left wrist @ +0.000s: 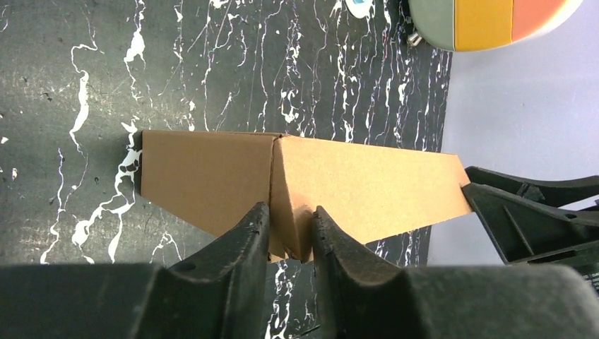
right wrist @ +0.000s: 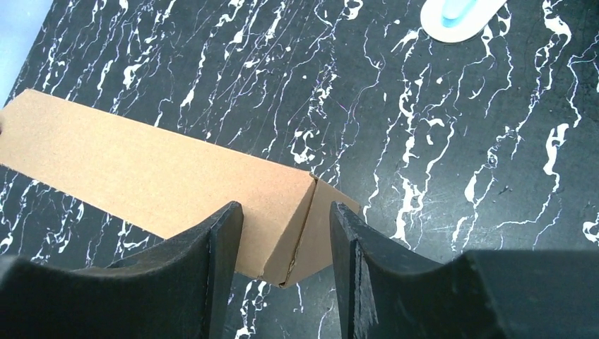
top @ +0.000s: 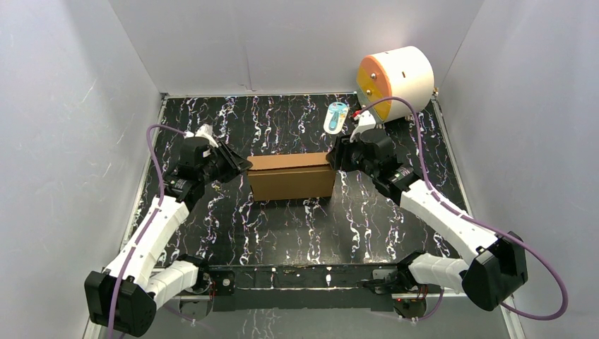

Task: Fold the paper box

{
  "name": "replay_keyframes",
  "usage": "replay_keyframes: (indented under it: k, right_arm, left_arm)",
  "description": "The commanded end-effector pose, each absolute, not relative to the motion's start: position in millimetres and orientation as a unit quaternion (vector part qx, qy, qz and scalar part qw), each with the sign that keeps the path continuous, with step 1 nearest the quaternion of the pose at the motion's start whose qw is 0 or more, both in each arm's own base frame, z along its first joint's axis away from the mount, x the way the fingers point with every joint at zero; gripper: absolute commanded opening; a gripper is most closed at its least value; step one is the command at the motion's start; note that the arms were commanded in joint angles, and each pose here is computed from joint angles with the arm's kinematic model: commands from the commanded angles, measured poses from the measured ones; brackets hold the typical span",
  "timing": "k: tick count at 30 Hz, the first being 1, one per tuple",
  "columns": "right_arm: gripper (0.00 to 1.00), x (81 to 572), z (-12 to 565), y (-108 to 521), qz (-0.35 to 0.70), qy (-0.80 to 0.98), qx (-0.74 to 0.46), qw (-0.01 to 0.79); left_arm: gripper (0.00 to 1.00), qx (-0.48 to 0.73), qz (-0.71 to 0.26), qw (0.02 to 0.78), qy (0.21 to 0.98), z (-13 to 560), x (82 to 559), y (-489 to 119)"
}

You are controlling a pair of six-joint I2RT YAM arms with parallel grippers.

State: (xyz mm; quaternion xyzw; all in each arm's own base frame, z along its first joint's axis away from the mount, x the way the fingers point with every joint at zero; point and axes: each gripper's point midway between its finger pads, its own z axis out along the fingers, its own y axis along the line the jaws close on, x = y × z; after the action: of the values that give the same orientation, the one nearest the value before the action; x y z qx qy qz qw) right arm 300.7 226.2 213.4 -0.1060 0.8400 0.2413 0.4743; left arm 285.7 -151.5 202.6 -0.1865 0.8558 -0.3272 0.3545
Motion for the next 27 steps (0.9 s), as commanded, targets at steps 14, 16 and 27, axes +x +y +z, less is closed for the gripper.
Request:
replay_keyframes:
  k: [14,16,27]
  right_arm:
    - [0.54,273,152,221,0.242,0.875,-0.112,0.404]
    - [0.53,271,149,219,0.243,0.875,-0.112,0.403]
    - [0.53,265,143,228,0.311,0.865,-0.123,0.375]
  left_arm:
    - [0.14,-0.176,-0.285,0.268,0.903,140,239,-142]
    - [0.17,-0.178,-0.264,0.268,0.91,133,234,-134]
    - [0.34,-0.18,-0.222,0.255,0.924,110,225,-121]
